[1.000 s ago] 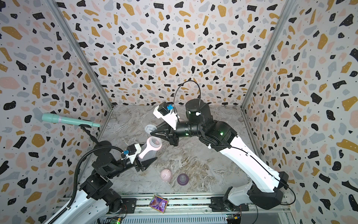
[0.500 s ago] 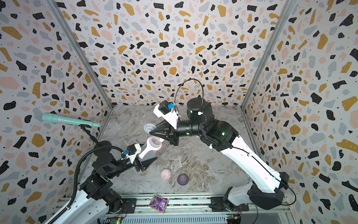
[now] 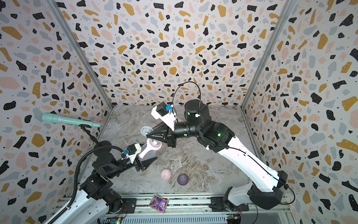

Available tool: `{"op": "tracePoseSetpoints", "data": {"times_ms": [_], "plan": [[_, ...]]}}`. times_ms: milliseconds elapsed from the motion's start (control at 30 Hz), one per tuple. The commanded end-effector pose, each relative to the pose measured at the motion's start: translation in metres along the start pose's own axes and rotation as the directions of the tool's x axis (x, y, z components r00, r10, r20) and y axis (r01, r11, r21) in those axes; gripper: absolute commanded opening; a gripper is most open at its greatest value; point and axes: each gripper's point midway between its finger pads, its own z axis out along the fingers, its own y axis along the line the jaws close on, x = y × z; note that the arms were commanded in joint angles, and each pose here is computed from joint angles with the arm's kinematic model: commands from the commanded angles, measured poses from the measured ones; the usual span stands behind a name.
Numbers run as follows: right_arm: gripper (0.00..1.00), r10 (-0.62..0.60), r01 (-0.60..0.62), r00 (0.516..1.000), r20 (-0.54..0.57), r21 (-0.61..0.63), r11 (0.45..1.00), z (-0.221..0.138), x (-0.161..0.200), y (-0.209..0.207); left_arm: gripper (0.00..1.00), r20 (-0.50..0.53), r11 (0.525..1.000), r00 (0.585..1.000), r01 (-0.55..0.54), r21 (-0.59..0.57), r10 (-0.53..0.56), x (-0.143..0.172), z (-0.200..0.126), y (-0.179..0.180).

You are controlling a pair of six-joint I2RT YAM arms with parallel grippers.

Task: Assemble the baby bottles
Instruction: Place the straw into the baby bottle.

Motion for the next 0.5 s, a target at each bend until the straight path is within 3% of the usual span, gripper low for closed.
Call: {"op": "tracePoseSetpoints", "data": {"times_ms": [0,300,467], "plan": [[0.0,-0.001,0.002,0.999,0.038,-0.047,0.999,-0.008,-0.009,0.016,0.29,0.114,0.998,0.992,-0.051,-0.027,0.054,-0.031,-0.004,0.004],[0.0,0.231,-0.235,0.972,-0.05,-0.139,0.962,-0.026,0.022,-0.004,0.28,0.288,0.993,0.951,-0.103,-0.052,0.114,-0.062,-0.016,0.001],[0.01,0.302,-0.322,0.945,-0.125,-0.199,0.925,-0.019,0.041,-0.001,0.28,0.297,0.987,0.942,-0.142,-0.072,0.157,-0.063,-0.017,0.002]]}}
